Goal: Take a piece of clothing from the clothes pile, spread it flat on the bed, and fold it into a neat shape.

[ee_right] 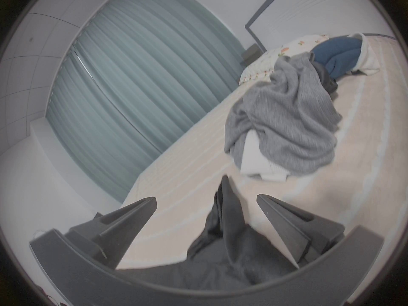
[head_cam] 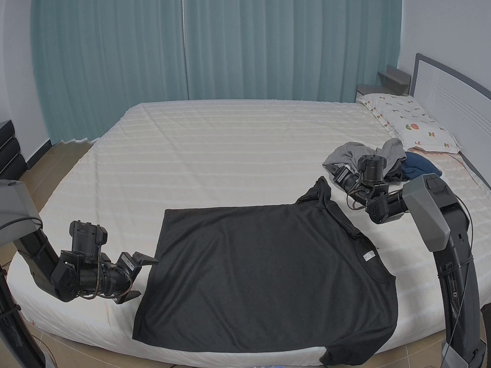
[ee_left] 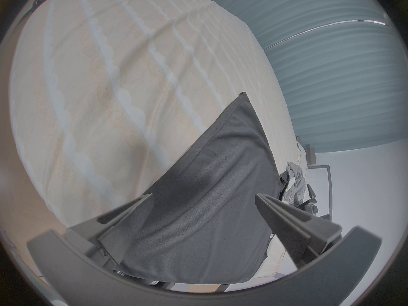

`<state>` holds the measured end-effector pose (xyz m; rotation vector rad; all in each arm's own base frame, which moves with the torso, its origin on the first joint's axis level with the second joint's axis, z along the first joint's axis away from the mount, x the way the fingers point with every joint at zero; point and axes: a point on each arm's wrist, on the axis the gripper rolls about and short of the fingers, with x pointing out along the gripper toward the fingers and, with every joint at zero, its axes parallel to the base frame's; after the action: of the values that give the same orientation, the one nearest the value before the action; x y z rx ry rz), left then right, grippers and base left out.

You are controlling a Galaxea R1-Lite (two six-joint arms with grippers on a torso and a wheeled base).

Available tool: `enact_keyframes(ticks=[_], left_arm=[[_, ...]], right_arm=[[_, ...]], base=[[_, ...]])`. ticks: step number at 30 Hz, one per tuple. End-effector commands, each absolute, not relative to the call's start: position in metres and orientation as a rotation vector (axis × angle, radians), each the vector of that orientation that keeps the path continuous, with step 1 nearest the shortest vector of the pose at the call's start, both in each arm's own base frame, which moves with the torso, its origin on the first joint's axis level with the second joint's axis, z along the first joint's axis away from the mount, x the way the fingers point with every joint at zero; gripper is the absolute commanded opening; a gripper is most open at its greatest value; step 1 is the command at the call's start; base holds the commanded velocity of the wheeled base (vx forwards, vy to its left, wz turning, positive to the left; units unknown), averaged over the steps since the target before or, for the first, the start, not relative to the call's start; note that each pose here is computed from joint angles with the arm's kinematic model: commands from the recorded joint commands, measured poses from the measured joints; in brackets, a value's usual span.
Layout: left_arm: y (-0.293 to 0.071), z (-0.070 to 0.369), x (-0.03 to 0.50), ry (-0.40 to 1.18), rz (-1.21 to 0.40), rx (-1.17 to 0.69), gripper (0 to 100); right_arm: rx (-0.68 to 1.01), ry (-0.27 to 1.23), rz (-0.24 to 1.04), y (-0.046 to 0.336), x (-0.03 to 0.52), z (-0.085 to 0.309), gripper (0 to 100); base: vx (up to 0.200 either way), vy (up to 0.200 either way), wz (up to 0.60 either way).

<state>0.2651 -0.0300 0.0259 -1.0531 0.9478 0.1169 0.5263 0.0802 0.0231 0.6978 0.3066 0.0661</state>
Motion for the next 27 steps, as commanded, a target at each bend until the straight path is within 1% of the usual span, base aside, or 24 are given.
enact_keyframes(ticks=[1, 9, 13, 18, 25, 27], left_arm=[[-0.030, 0.026, 0.265, 0.948, 0.117, -1.052, 100], [-0.030, 0.025, 0.265, 0.951, 0.114, -1.048, 100], [-0.030, 0.025, 0.266, 0.949, 0.114, -1.049, 100], [-0.031, 0.025, 0.265, 0.950, 0.113, -1.049, 100], [-0.031, 0.025, 0.266, 0.950, 0.112, -1.047, 100], [-0.031, 0.025, 0.266, 0.950, 0.112, -1.047, 100]], right_arm=[[0.697, 0.408, 0.139, 0.098, 0.490, 0.045, 100], [0.738, 0.494, 0.175, 0.132, 0.472, 0.024, 100], [0.731, 0.519, 0.164, 0.135, 0.474, 0.009, 100], [0.732, 0.525, 0.138, 0.126, 0.479, -0.003, 100], [0.740, 0.508, 0.081, 0.101, 0.491, -0.011, 100], [0.747, 0.488, 0.053, 0.086, 0.497, -0.013, 100]], base=[[0.000, 0.000, 0.00], [0.000, 0.000, 0.00], [0.000, 0.000, 0.00], [0.000, 0.000, 0.00], [0.000, 0.000, 0.00], [0.000, 0.000, 0.00]])
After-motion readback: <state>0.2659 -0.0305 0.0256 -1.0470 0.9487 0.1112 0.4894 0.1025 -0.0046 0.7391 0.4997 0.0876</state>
